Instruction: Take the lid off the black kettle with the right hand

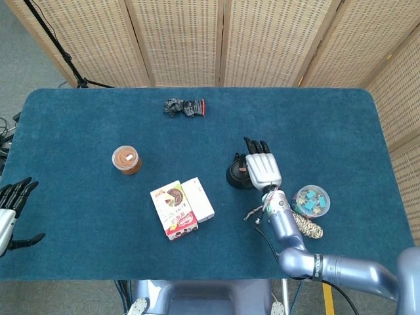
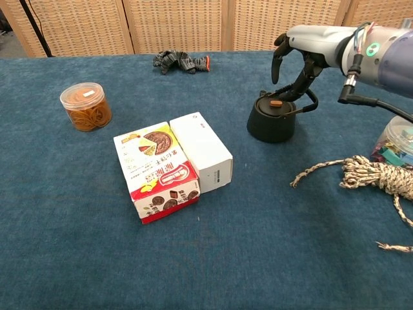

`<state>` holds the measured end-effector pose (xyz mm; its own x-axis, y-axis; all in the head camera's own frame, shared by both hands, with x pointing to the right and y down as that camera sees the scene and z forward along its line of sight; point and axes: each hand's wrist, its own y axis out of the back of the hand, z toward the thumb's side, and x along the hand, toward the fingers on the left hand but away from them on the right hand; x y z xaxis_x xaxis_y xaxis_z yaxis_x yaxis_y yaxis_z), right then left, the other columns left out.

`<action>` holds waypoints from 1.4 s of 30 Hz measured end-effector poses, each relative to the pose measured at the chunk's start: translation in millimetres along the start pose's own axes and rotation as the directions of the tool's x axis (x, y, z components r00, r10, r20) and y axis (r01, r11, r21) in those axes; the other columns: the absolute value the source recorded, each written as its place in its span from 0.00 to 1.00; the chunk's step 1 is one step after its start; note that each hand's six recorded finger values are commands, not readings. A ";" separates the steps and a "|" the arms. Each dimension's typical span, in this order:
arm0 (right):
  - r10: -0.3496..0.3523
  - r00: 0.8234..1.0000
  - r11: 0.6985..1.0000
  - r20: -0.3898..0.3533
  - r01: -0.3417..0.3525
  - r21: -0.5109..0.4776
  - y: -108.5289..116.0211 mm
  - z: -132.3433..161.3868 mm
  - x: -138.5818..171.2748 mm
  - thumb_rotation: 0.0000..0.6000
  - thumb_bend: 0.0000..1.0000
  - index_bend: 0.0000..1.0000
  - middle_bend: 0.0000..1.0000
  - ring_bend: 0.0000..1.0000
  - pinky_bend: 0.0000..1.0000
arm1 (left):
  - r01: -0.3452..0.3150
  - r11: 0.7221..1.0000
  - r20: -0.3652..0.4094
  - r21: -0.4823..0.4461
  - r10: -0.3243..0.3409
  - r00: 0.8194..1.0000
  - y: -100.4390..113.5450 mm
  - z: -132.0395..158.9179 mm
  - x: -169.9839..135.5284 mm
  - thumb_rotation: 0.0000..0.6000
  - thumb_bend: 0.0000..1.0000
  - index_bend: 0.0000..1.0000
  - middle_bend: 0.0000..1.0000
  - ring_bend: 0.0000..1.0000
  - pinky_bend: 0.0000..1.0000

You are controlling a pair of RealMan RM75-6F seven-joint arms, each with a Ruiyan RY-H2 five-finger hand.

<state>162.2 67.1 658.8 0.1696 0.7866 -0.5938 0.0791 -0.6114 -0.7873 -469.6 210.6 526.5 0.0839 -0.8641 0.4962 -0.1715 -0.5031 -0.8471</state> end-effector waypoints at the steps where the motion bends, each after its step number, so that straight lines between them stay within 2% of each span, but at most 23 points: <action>1: 0.003 1.000 1.000 0.008 -0.003 -0.001 -0.8 -0.3 -1.8 1.00 0.33 0.44 0.00 0.00 0.00 | 0.002 1.000 0.000 -0.001 -0.002 1.000 0.1 -0.2 0.1 1.00 0.09 0.00 0.00 0.00 0.00; 15: 0.042 0.996 0.999 0.082 -0.042 -0.001 -17.1 -1.8 -23.7 1.00 0.34 0.46 0.00 0.00 0.00 | 0.009 1.000 -0.004 -0.017 -0.009 1.000 0.9 -1.9 -0.7 1.00 0.09 0.00 0.00 0.00 0.00; 30: 0.056 0.994 0.998 0.093 -0.056 -0.003 -27.5 -0.8 -32.2 1.00 0.34 0.48 0.00 0.00 0.00 | 0.007 0.999 -0.008 -0.047 -0.007 1.000 5.9 -6.0 -0.2 1.00 0.09 0.00 0.00 0.00 0.00; 42: 0.056 0.992 0.998 0.114 -0.057 0.005 -25.0 -2.7 -35.7 1.00 0.34 0.48 0.00 0.00 0.00 | 0.005 0.998 -0.010 -0.056 -0.005 1.000 7.6 -7.7 0.2 1.00 0.09 0.00 0.00 0.00 0.00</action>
<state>156.8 54.1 700.2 0.0605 0.7559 -0.6518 0.0643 -0.6546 -0.7532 -478.4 206.8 521.6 0.0752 -0.8612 0.5027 -0.2258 -0.5057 -0.8326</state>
